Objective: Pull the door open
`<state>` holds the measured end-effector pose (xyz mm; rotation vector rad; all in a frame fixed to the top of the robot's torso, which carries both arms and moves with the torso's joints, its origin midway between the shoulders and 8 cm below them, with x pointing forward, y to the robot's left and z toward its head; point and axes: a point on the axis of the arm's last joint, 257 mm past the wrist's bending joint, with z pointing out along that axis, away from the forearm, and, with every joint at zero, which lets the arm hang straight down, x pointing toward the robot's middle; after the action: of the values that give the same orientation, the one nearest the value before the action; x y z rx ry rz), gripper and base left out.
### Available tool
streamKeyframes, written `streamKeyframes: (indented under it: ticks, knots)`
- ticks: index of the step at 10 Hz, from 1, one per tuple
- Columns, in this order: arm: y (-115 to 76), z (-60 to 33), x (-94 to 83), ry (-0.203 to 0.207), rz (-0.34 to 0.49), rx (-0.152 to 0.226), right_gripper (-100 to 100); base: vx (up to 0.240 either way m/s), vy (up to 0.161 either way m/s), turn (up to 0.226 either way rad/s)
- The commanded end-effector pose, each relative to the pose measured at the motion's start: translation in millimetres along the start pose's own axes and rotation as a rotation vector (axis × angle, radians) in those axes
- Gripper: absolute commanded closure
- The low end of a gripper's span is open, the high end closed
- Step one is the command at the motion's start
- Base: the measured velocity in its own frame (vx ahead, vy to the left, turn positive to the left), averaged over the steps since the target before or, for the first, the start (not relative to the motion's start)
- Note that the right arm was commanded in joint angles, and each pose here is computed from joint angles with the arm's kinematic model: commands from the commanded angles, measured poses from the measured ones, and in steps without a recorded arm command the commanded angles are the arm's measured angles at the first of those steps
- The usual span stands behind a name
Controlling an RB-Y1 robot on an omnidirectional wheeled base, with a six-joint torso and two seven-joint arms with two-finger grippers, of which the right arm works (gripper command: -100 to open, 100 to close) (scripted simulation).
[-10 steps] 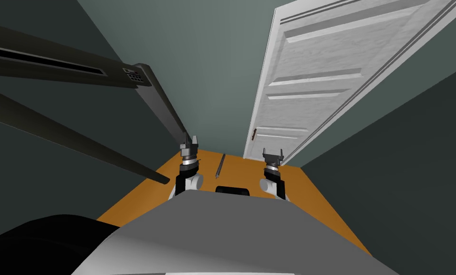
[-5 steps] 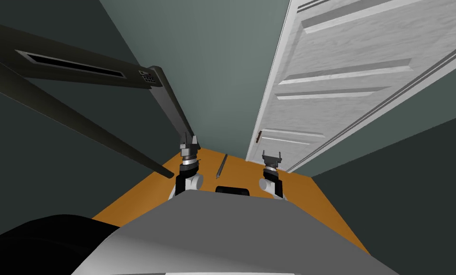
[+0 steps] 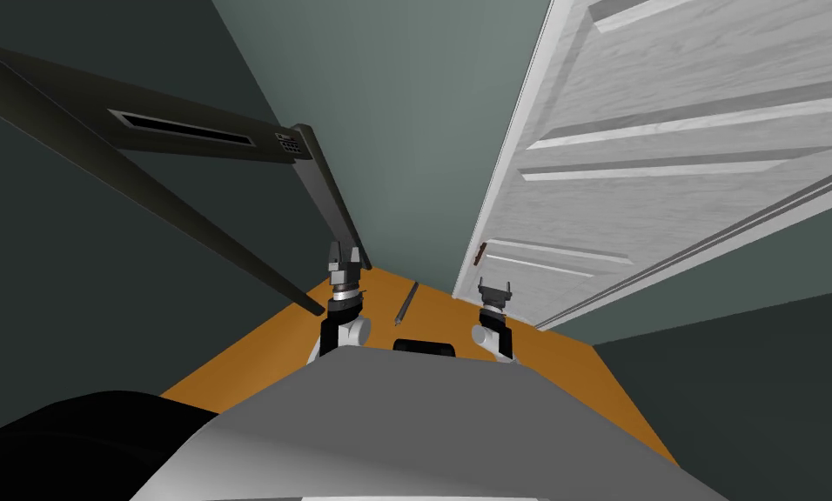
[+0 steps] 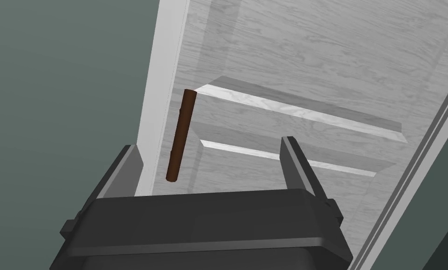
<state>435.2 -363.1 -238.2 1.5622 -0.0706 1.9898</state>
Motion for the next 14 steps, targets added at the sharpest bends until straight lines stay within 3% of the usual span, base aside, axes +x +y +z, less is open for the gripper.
streamKeyframes:
  ticks: [1, 9, 14]
  knots:
    - [2.6, 0.5, -14.8, -0.027, 0.032, -0.010, -100, 0.069, -0.083, 0.193]
    - [14.4, -7.6, -84.9, -0.168, 0.144, -0.071, -100, 0.054, -0.082, 0.179]
    - [23.8, -12.8, -112.6, -0.223, 0.186, -0.112, -100, 0.038, -0.076, 0.123]
